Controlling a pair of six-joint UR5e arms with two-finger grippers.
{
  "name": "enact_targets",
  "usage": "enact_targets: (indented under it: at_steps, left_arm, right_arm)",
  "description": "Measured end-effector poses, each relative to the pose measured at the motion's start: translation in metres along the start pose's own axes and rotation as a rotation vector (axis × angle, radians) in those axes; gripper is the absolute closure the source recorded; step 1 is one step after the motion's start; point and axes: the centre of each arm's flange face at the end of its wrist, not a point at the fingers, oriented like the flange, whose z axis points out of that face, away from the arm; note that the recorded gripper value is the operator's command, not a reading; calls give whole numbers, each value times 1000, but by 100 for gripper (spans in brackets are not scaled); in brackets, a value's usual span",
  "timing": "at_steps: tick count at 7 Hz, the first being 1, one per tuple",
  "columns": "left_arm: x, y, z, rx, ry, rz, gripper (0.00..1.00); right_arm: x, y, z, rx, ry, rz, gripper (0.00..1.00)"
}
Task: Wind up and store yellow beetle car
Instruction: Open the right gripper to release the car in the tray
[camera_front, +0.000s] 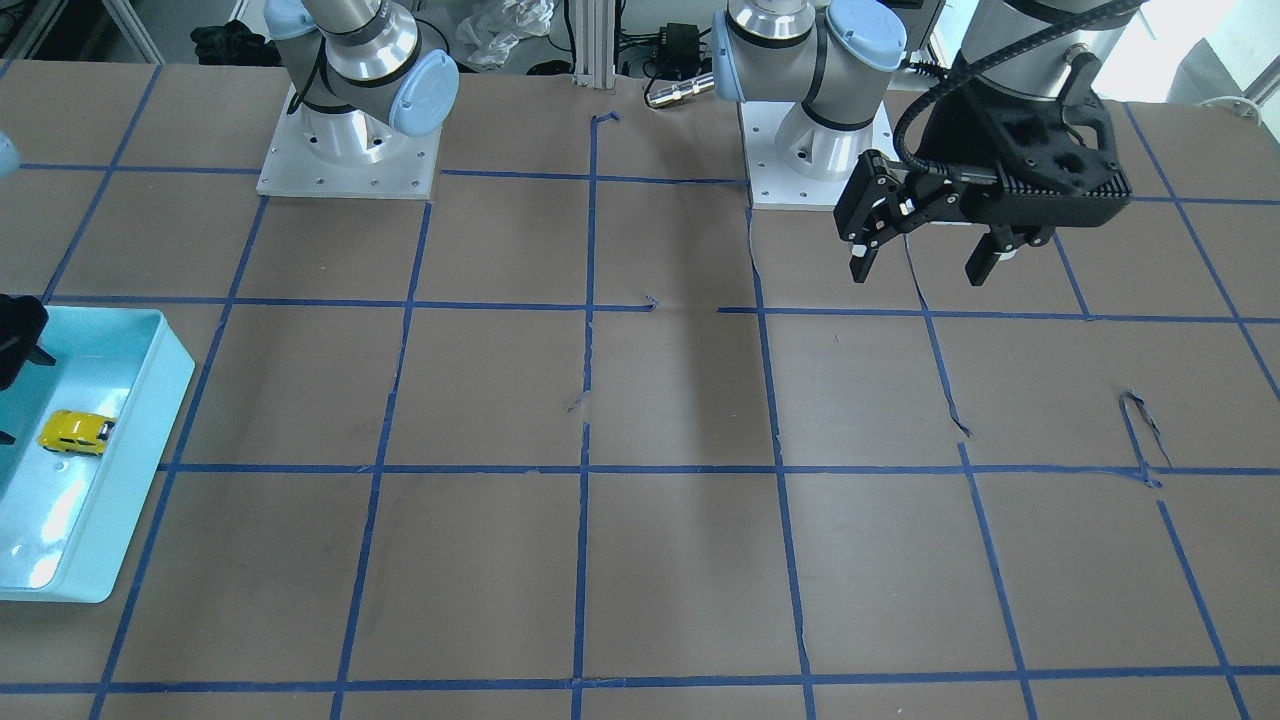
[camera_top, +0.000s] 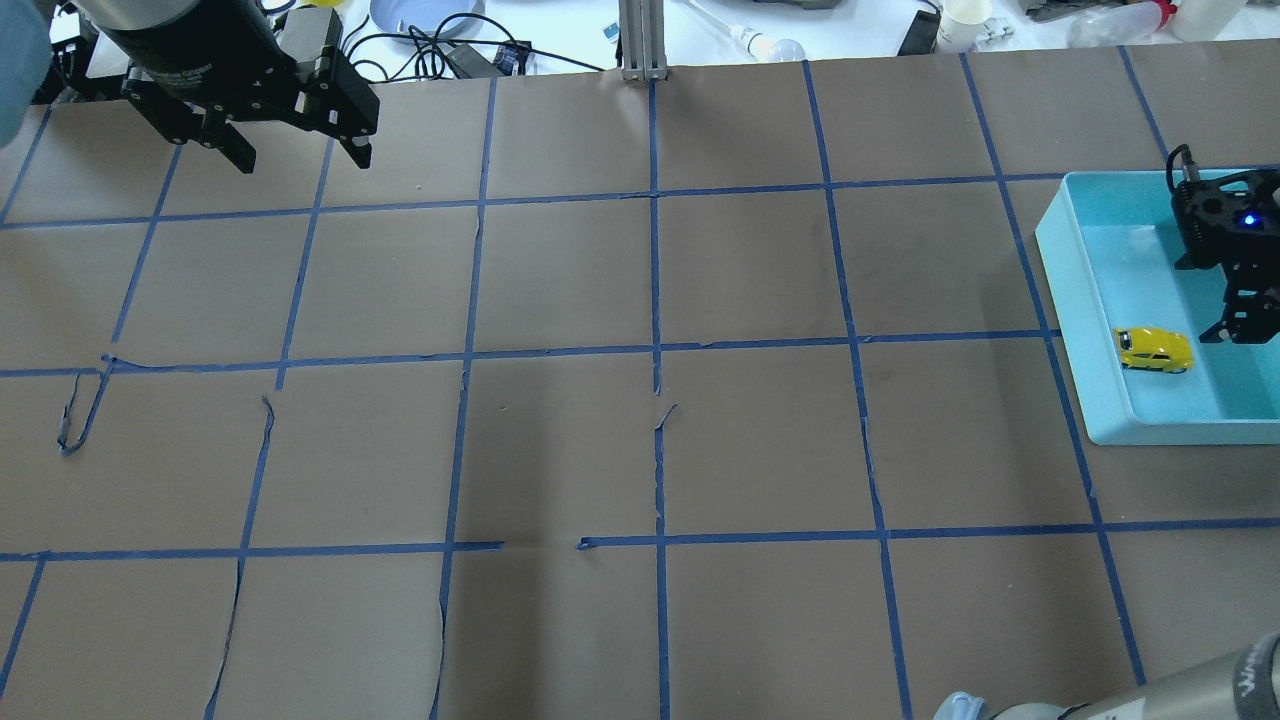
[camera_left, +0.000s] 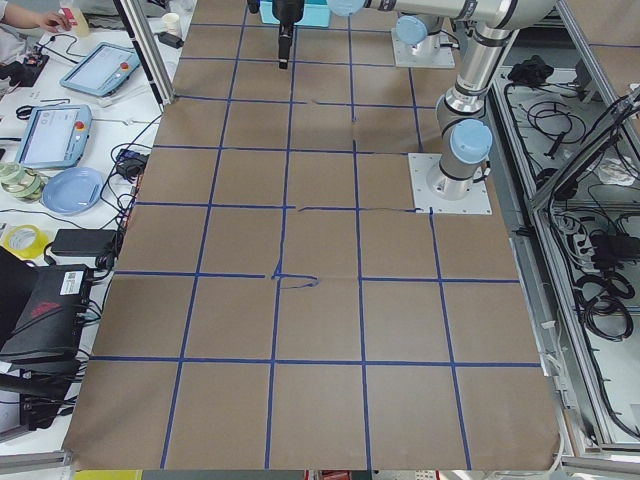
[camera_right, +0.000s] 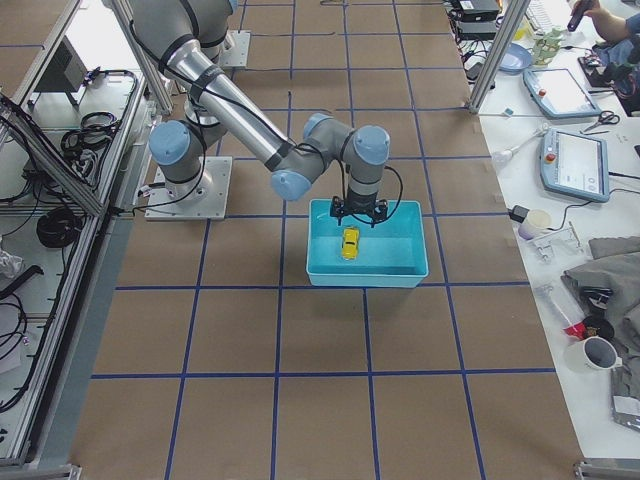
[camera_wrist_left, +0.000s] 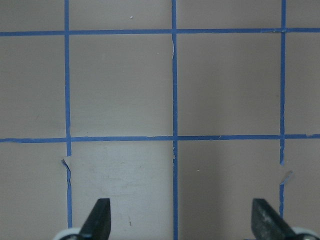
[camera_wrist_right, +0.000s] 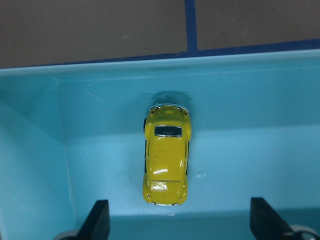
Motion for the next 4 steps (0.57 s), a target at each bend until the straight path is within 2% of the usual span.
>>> enact_targets:
  at_steps: [2,4]
  left_arm:
    - [0,0,0,1,1,1,0]
    - [0,0,-1,1,1,1,0]
  right_arm:
    - [3,4,-78,21,-40,31,0]
    - [-3,6,-153,43,-107,59,0]
